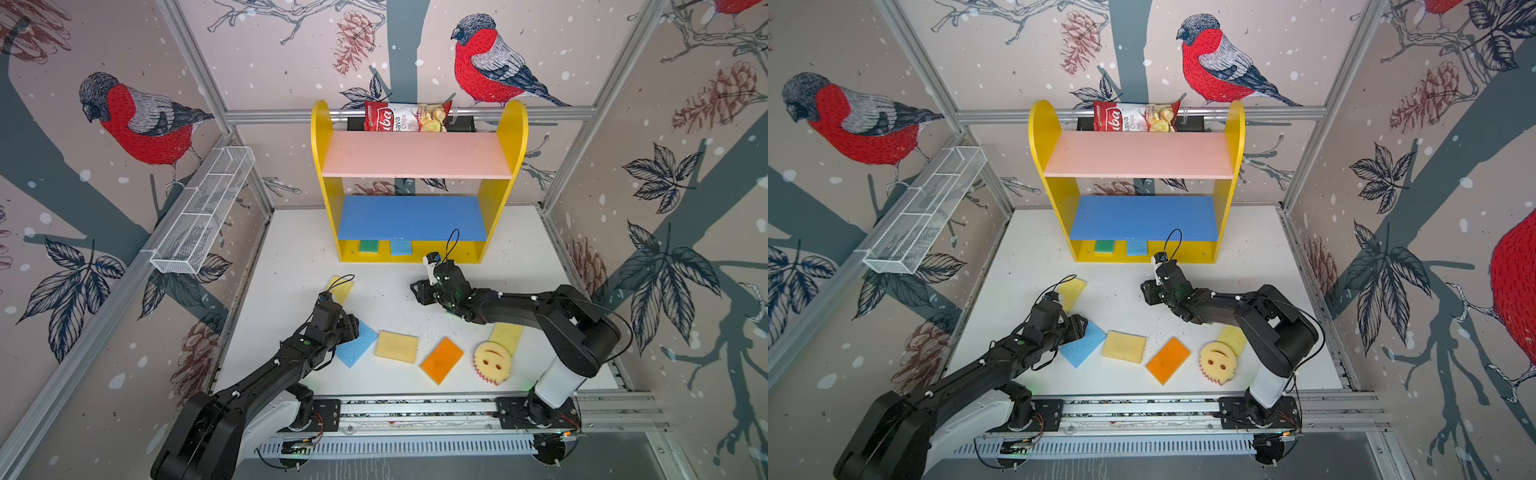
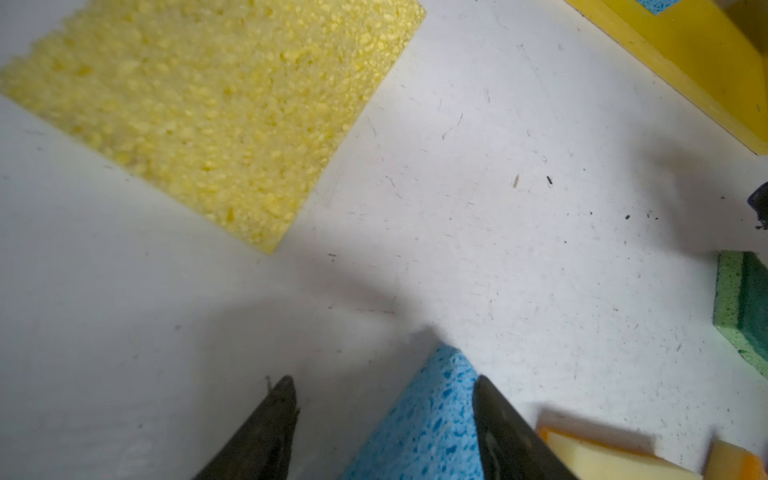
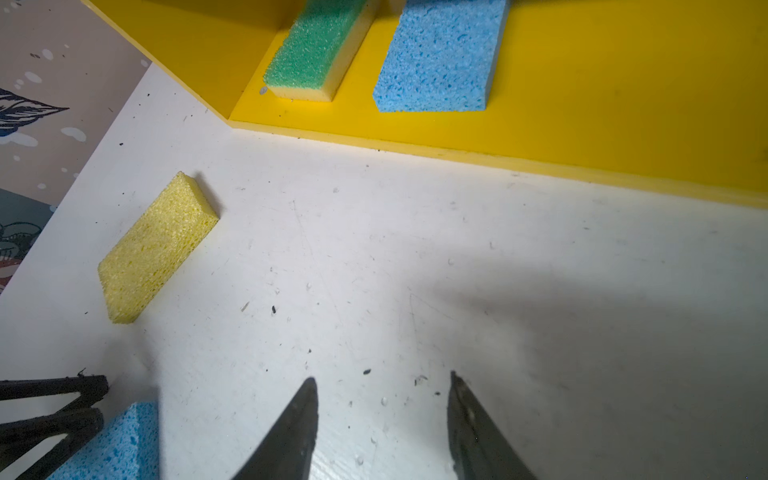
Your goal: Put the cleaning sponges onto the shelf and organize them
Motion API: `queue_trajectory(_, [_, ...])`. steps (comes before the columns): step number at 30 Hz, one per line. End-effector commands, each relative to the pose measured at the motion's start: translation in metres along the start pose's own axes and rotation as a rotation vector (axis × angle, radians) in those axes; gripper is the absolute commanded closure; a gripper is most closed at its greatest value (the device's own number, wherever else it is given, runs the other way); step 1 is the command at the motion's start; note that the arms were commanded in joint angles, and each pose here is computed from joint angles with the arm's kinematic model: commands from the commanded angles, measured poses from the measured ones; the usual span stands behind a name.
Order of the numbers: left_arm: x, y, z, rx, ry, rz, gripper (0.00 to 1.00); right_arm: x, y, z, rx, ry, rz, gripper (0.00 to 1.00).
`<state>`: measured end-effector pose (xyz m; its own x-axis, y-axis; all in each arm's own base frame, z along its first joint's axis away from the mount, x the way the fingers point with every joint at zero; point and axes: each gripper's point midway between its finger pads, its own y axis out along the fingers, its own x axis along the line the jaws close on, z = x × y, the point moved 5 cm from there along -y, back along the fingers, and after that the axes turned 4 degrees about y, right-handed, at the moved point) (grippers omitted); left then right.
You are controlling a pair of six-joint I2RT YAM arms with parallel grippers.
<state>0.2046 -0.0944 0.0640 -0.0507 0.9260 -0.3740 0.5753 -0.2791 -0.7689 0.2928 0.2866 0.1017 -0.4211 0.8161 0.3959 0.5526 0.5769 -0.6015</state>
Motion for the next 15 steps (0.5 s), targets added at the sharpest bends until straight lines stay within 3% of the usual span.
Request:
queue_trajectory(1, [0.009, 0.003, 0.017, 0.085, 0.025, -0.041, 0.39, 0.003, -0.002, -0.007, -0.031, 0.007, -0.003, 0.5])
queue_trajectory(8, [-0.005, 0.006, 0.02, 0.08, 0.023, 0.0, 0.43, 0.004, 0.005, -0.008, -0.018, -0.003, 0.0, 0.49])
queue_trajectory(15, [-0.024, 0.01, 0.025, 0.14, 0.149, -0.005, 0.43, 0.003, 0.012, -0.002, 0.005, 0.02, -0.006, 0.5])
